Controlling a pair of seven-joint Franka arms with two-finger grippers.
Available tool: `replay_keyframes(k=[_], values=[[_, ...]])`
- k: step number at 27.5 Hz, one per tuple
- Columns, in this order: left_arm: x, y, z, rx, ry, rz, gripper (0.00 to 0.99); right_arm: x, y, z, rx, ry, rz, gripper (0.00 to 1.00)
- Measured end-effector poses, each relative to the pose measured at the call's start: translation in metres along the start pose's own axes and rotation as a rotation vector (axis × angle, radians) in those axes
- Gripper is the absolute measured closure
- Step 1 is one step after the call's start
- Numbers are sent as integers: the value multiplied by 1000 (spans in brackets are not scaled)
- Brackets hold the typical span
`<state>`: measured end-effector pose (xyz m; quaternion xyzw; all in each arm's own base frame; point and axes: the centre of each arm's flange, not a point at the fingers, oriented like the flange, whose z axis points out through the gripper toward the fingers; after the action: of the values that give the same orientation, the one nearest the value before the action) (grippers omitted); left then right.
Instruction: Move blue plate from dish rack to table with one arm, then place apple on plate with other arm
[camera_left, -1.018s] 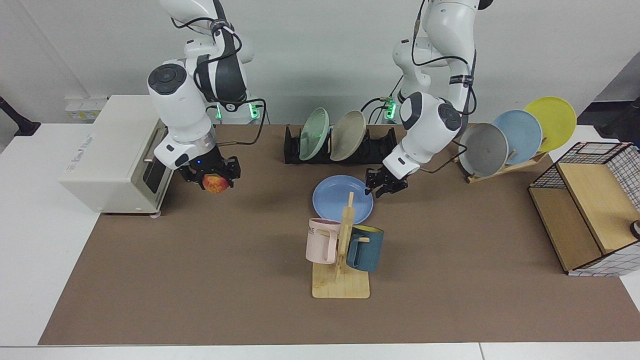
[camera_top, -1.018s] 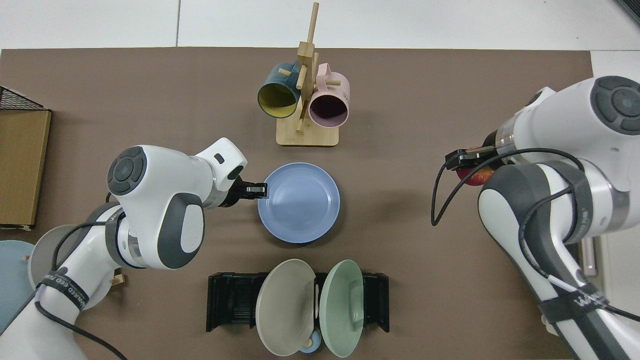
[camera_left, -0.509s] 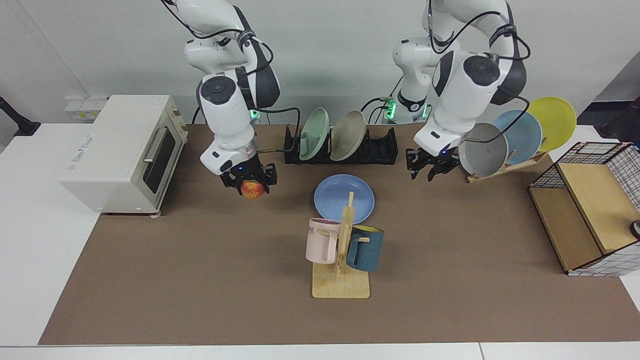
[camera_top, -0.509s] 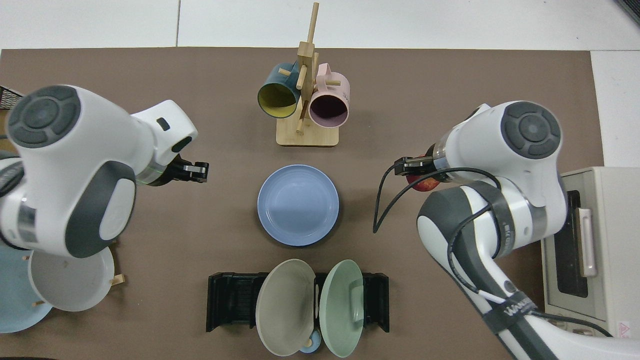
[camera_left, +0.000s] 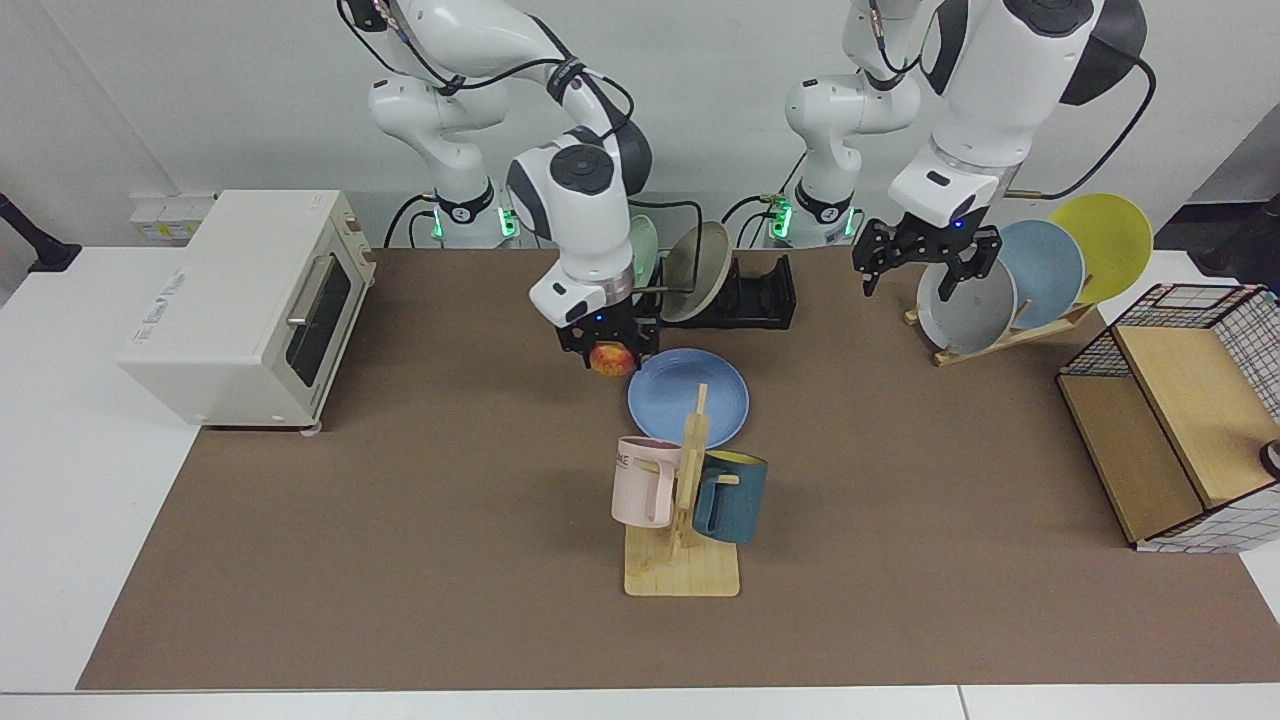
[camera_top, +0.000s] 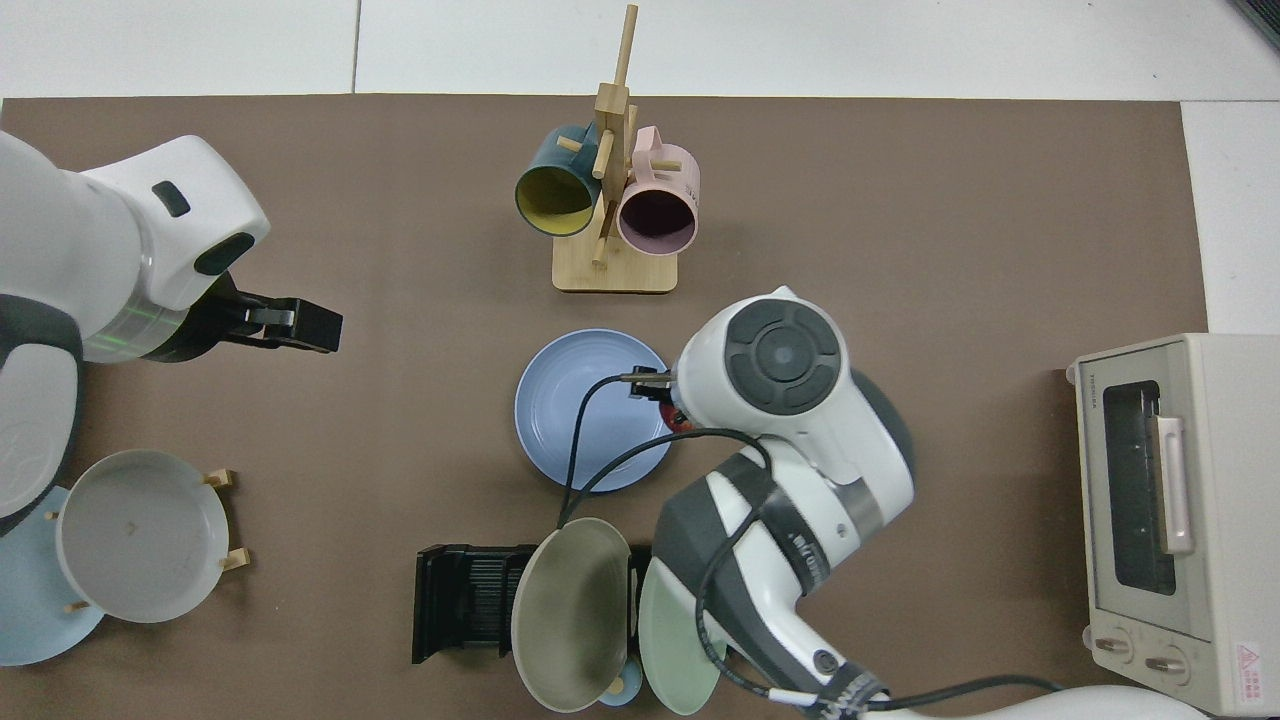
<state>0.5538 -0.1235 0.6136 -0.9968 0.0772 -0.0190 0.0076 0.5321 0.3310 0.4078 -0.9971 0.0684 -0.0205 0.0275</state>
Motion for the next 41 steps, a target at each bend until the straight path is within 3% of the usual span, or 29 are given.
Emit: replay_keyframes(k=[6,23,28,33,41], values=[[-10,1,-13,6,2,-1,0,-24,-39,36,-22,17,33,225],[-10,-17,-13,7,-6,-34,0,-44,-74,120,9,9,60,225],[-10,-20,-13,7,-7,-38,0,-45,-78,121,20,8,55,216],[-10,-20,-13,7,-7,-38,0,-46,-83,115,30,13,47,0],[-10,-20,-13,7,-7,-38,0,-30,-93,52,15,50,51,0]])
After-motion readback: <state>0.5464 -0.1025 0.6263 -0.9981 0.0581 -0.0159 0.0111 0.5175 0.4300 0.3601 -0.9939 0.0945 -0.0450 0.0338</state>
